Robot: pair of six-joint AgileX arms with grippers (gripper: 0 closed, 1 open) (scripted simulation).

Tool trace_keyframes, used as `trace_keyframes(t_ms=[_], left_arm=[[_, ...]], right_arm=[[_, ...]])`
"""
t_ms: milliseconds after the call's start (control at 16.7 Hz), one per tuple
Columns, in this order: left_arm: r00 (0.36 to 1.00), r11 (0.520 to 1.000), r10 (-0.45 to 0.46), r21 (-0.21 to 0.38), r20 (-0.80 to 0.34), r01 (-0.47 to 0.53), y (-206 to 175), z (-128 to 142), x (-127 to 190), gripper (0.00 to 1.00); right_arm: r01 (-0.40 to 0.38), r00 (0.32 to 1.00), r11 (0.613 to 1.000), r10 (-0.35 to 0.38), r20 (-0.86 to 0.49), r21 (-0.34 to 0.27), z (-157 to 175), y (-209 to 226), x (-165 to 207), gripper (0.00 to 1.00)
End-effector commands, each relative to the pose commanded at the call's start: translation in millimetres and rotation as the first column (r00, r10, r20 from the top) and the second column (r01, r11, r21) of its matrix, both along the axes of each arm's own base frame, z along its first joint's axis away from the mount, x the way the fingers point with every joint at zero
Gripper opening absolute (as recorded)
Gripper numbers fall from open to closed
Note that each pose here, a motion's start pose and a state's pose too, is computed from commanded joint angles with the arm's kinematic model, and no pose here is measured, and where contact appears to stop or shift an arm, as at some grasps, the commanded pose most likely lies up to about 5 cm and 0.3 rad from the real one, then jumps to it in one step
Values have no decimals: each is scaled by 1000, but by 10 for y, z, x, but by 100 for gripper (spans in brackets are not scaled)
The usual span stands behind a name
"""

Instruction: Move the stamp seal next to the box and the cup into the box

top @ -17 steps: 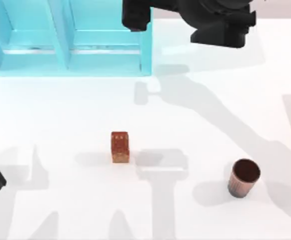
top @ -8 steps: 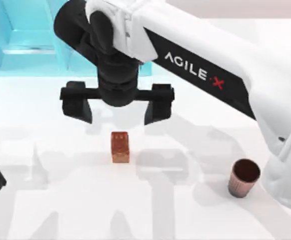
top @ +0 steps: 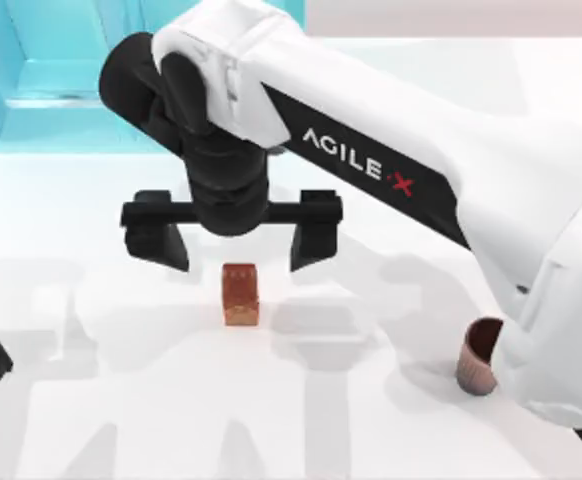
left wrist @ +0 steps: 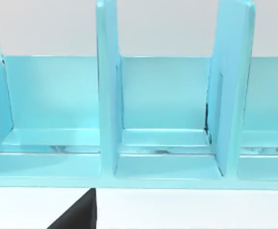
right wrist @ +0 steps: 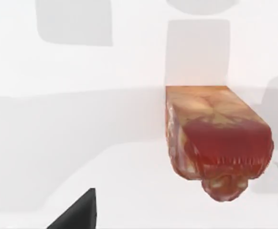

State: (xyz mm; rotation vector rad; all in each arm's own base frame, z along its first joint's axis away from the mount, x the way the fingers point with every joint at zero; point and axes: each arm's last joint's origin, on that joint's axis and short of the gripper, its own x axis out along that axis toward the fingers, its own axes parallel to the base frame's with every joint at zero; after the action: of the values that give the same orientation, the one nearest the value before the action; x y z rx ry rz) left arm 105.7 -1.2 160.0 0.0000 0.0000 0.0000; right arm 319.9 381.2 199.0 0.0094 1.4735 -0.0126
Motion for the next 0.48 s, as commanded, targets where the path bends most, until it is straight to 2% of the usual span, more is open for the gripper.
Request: trace_keyframes(t_ms=[180, 480], left_arm=[[1000, 1000, 0, 0, 0, 0, 0, 0, 0, 100], [1000, 1000, 0, 0, 0, 0, 0, 0, 0, 100]], right_arm=[[-3, 1000, 1000, 3, 2, 1, -84, 14, 10, 100], [-4, 1000, 1000, 4, 3, 1, -509, 28, 54, 100]])
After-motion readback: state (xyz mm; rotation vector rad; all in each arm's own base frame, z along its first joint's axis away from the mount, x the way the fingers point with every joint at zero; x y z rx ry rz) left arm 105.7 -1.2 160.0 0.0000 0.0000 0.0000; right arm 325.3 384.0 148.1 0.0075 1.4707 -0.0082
